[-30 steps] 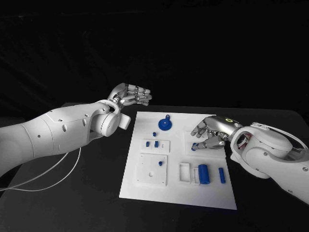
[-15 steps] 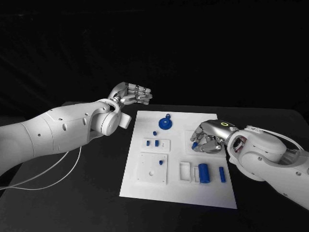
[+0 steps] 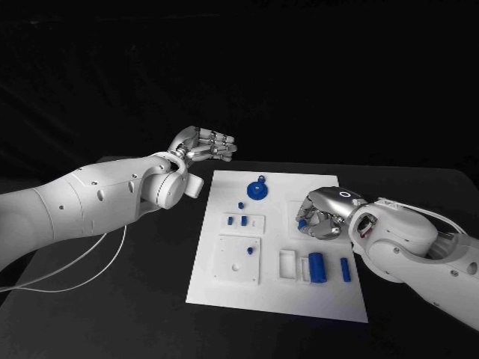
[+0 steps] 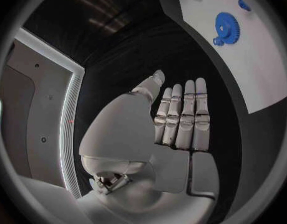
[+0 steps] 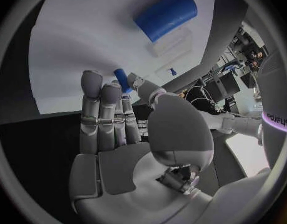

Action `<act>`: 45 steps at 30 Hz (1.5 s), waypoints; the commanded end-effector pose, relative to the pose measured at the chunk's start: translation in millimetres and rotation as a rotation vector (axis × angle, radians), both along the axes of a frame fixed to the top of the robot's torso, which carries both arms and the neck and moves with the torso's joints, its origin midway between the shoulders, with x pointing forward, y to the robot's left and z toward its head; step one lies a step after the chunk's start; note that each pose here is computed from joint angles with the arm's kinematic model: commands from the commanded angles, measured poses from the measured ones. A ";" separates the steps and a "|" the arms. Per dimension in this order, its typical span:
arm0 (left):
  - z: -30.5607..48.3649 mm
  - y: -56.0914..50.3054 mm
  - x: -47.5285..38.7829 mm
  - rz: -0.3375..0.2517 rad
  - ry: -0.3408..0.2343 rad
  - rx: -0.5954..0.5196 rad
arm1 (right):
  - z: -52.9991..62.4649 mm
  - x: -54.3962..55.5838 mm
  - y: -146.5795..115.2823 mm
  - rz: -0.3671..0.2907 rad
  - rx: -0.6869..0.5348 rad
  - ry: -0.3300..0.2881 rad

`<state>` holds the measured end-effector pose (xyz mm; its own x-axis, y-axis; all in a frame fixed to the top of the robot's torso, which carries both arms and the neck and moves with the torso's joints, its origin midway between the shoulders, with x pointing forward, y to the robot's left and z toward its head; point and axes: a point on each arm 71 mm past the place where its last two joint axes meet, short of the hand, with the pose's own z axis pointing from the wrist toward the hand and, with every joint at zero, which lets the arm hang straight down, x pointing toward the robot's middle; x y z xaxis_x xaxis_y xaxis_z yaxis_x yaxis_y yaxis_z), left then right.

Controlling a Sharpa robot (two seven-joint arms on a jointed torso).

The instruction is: Assemble the parts on the task board

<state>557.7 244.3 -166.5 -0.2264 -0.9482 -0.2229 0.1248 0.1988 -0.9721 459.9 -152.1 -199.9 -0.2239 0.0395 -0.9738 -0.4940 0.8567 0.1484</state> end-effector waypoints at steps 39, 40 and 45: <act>-0.7 0.7 2.5 -0.010 0.006 -0.007 | 28.8 0.9 -8.9 -0.064 0.323 0.022; -0.8 0.9 2.6 -0.010 0.006 -0.007 | 30.3 -0.1 -7.4 -0.058 0.328 0.021; -1.4 1.1 3.1 -0.007 0.006 -0.006 | 35.8 -5.9 4.2 -0.018 0.350 0.024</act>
